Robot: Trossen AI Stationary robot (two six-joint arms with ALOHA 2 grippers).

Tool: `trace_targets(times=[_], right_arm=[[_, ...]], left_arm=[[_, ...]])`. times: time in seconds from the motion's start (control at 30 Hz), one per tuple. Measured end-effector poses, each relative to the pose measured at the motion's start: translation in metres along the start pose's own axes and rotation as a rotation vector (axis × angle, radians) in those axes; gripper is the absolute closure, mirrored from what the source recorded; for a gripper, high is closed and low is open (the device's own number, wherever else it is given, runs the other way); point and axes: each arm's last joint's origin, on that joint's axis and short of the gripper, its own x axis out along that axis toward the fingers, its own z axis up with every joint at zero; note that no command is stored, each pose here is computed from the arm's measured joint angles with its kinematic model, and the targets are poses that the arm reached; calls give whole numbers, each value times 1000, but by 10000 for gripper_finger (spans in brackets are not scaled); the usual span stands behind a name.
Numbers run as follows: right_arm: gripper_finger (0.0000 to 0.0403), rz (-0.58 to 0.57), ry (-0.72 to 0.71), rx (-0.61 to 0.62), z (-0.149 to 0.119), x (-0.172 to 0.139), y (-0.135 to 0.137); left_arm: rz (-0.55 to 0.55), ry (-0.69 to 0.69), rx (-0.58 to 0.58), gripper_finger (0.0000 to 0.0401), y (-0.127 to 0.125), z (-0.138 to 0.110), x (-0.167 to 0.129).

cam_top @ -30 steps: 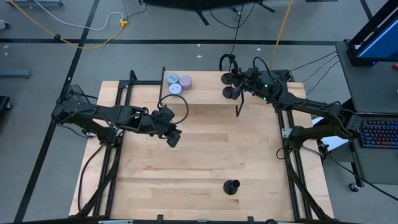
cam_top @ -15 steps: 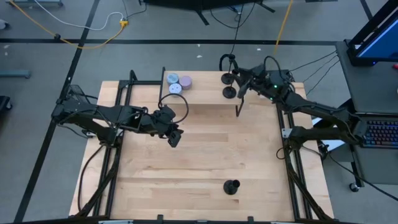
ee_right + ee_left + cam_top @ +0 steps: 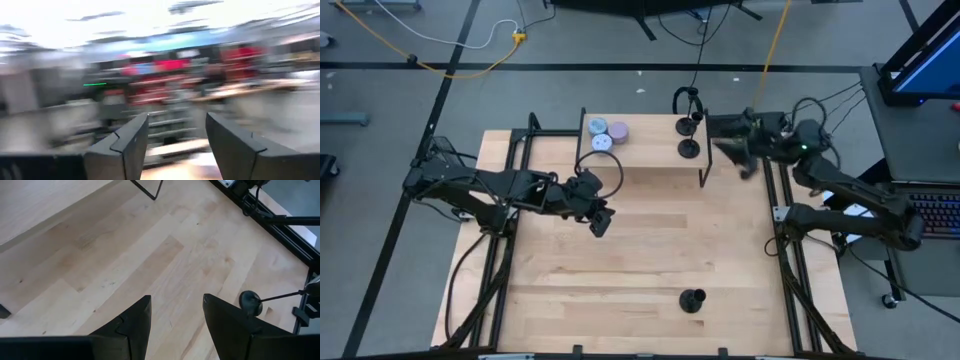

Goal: Pick & Place candle stick holders
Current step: Put the black candle holder on the shelf

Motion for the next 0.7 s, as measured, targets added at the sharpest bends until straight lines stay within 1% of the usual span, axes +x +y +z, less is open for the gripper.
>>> trace_targets(times=[0.07, 0.13, 0.23, 0.33, 0.47, 0.57, 0.7], right_arm=[[220, 182, 28, 75, 3, -4, 13], [227, 338, 64, 165, 6, -8, 26], [235, 488, 92, 269, 11, -15, 45], [242, 576, 79, 299, 17, -23, 62], [251, 621, 24, 303, 22, -29, 78], [256, 646, 2, 302, 21, -29, 88], [259, 683, 24, 332, 17, -23, 99]], left_arm=[[-2, 2, 5, 217, -1, -1, 0], [0, 1, 10, 217, -2, -2, 0], [12, -21, 28, 217, -6, -5, -1], [14, -50, 61, 217, -10, -8, -3], [-9, -87, 82, 217, -16, -9, -5], [-16, -87, 84, 217, -18, -11, -6], [-35, -106, 61, 217, -17, -20, 5]])
